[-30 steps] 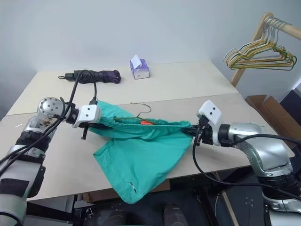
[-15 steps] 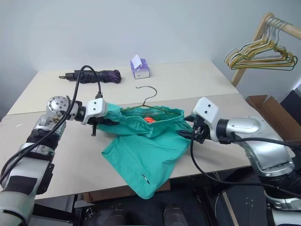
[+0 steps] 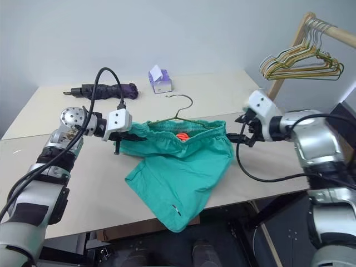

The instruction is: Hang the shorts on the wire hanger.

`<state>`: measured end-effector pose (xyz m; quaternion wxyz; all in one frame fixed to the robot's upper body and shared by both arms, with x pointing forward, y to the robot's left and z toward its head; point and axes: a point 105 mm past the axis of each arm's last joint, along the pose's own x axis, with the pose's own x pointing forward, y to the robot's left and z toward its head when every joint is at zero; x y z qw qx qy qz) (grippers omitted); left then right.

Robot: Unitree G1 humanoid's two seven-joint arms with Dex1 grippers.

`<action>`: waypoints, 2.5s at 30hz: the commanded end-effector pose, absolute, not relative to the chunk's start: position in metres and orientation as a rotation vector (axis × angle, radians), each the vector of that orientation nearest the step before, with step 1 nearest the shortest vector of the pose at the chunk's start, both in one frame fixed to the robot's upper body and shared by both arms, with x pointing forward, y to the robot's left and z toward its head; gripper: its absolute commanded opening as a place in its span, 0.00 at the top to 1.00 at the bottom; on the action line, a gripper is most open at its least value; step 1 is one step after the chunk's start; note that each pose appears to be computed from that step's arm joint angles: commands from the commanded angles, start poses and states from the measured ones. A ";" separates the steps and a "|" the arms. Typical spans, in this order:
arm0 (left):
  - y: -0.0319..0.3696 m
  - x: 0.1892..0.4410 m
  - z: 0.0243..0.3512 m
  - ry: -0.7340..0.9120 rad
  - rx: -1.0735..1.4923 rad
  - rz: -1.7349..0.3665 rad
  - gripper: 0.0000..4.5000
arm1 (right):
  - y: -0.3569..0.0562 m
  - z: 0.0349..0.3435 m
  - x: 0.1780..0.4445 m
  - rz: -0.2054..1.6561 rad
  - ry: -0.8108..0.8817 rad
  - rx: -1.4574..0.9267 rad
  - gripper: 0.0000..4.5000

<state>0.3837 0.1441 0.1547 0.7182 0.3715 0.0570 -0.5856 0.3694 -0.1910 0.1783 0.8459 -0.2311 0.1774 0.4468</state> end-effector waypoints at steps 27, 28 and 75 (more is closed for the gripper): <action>0.131 0.378 0.164 0.045 0.858 -1.358 1.00 | -0.137 0.187 0.366 1.193 0.466 -0.633 0.68; 0.130 0.378 0.163 0.047 0.856 -1.363 1.00 | -0.137 0.188 0.366 1.196 0.463 -0.636 0.74; 0.070 0.328 0.317 -0.511 -0.064 -1.216 0.01 | -0.327 0.181 0.307 -0.125 0.519 0.258 1.00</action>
